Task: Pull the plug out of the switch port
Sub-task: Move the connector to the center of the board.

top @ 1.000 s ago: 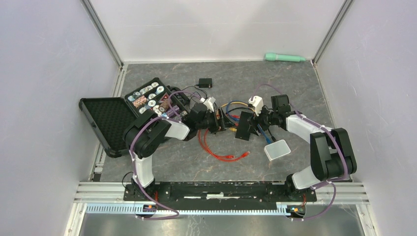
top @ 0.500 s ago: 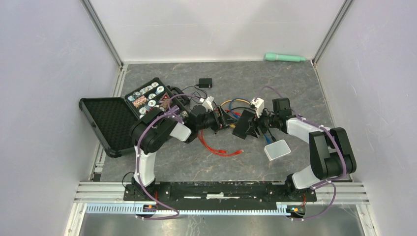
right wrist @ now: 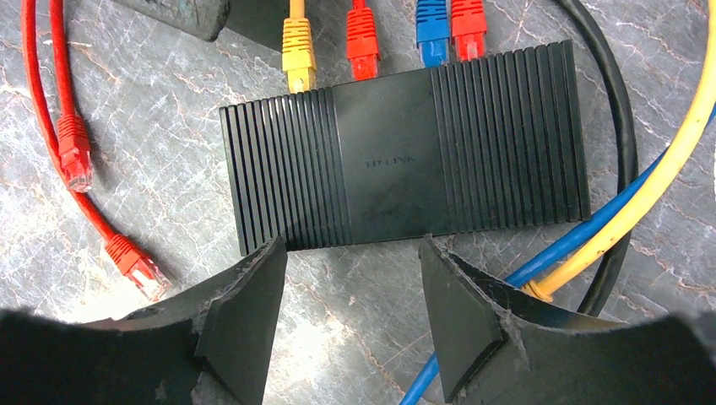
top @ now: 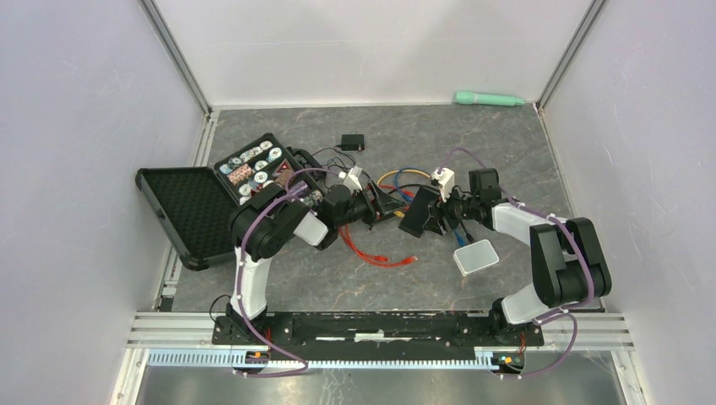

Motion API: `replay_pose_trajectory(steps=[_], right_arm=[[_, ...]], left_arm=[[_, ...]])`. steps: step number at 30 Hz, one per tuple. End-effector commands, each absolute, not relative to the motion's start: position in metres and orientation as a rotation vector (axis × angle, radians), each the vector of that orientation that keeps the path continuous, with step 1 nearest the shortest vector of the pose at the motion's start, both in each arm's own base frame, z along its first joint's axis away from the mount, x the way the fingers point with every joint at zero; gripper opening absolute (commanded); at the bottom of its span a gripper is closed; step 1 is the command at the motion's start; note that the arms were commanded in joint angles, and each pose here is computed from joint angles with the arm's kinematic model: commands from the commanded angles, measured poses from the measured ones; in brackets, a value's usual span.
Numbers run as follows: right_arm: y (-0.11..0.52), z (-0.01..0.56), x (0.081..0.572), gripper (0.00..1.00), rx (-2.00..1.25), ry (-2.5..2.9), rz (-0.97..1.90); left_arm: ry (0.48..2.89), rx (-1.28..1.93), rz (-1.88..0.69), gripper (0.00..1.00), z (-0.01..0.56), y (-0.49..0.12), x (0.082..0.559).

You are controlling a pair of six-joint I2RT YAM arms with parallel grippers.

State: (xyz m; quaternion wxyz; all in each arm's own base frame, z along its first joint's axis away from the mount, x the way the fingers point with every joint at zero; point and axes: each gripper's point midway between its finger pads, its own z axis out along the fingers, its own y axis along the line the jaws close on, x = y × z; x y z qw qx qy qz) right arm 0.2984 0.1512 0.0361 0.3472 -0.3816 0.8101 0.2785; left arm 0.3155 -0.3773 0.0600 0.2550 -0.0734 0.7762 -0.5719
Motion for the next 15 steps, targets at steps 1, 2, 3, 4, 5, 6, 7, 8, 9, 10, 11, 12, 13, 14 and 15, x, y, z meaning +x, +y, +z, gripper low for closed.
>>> replay_pose_trajectory(steps=[1,2,3,4,5,6,7,8,9,10,11,12,13,14,15], right_arm=[[0.160,0.023,0.283,0.65,-1.008,2.124,0.808],[0.160,0.024,0.283,0.65,-1.009,2.124,0.808],[0.160,0.023,0.283,0.65,-1.009,2.126,0.809],[0.160,0.023,0.283,0.65,-1.008,2.127,0.809],[0.160,0.023,0.283,0.65,-1.009,2.128,0.809],[0.160,0.022,0.283,0.65,-1.008,2.130,0.809],[0.160,0.023,0.283,0.64,-1.009,2.129,0.810],[0.160,0.022,0.283,0.64,-1.009,2.131,0.813],[0.160,0.023,0.283,0.64,-1.010,2.129,0.811],[0.160,0.023,0.283,0.64,-1.011,2.130,0.809],[0.159,0.023,0.283,0.64,-1.011,2.129,0.806],[0.159,0.023,0.283,0.64,-1.012,2.128,0.805],[0.160,0.024,0.283,0.64,-1.013,2.126,0.804],[0.160,0.023,0.283,0.64,-1.013,2.127,0.804],[0.159,0.023,0.283,0.64,-1.012,2.128,0.804]], left_arm=[[2.412,-0.306,-1.415,0.79,-0.013,-0.367,0.278],[2.441,-0.312,-1.385,0.77,-0.016,-0.365,0.277],[2.481,-0.317,-1.349,0.76,-0.020,-0.364,0.275],[2.491,-0.316,-1.341,0.76,-0.020,-0.364,0.275],[2.480,-0.321,-1.363,0.76,-0.018,-0.366,0.276],[2.470,-0.337,-1.398,0.74,-0.016,-0.370,0.277],[2.470,-0.344,-1.443,0.72,-0.016,-0.375,0.276],[2.469,-0.354,-1.490,0.70,-0.015,-0.380,0.276],[2.477,-0.352,-1.525,0.68,-0.016,-0.384,0.274],[2.495,-0.372,-1.527,0.66,-0.020,-0.385,0.273],[2.505,-0.373,-1.517,0.65,-0.023,-0.385,0.271],[2.521,-0.374,-1.501,0.63,-0.027,-0.384,0.270],[2.525,-0.374,-1.496,0.62,-0.028,-0.383,0.269],[2.526,-0.377,-1.499,0.61,-0.029,-0.383,0.268],[2.518,-0.386,-1.507,0.61,-0.028,-0.383,0.269]])
